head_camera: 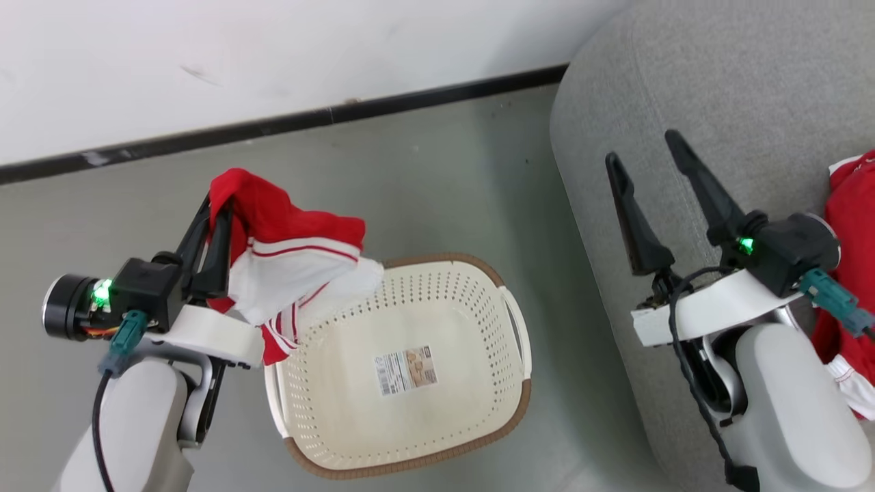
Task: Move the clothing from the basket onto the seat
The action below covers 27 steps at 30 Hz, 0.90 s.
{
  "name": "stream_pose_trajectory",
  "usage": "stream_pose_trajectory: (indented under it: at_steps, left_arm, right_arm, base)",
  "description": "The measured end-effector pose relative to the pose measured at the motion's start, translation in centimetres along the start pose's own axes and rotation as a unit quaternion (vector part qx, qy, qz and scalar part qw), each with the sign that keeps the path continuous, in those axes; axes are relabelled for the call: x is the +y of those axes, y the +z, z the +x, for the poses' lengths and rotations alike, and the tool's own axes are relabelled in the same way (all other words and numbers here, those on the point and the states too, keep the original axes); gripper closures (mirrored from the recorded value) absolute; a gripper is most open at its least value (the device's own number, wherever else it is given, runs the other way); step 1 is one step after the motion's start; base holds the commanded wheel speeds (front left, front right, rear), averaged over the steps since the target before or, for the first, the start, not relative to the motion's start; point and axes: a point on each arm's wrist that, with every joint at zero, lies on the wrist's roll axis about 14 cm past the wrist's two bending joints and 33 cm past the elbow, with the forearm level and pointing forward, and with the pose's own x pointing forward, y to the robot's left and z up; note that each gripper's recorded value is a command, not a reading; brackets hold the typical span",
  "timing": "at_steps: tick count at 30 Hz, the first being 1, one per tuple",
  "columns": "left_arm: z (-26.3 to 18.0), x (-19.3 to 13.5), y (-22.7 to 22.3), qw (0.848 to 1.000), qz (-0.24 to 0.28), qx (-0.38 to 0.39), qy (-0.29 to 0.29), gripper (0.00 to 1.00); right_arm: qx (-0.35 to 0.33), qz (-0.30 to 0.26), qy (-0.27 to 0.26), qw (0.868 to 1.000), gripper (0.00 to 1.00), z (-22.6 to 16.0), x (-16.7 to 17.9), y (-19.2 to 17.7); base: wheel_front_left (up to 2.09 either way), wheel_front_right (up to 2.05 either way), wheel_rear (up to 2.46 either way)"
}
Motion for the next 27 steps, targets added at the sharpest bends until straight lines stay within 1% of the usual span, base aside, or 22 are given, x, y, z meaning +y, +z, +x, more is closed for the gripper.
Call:
stream_pose_trajectory:
  at_steps: [6,11,27]
  left_arm:
    - [-1.9,0.8,3.0,0.999,-0.002,-0.028,0.018,1.00]
    - [-4.0,1.0,4.6,0.999,-0.001,-0.040,0.029,1.00]
    - [-9.0,1.8,11.6,0.992,0.028,-0.117,0.042,1.00]
  right_arm:
    - [0.004,0.003,0.008,1.000,0.00,-1.7,0.8,0.6]
    - [0.013,0.009,0.011,1.000,0.00,-3.3,1.4,0.7]
    - [0.010,0.018,0.027,0.999,0.00,-7.3,3.3,2.2]
  base:
    - [0.00,0.00,0.00]
    - [0.00,0.00,0.00]
    - [0.00,0.00,0.00]
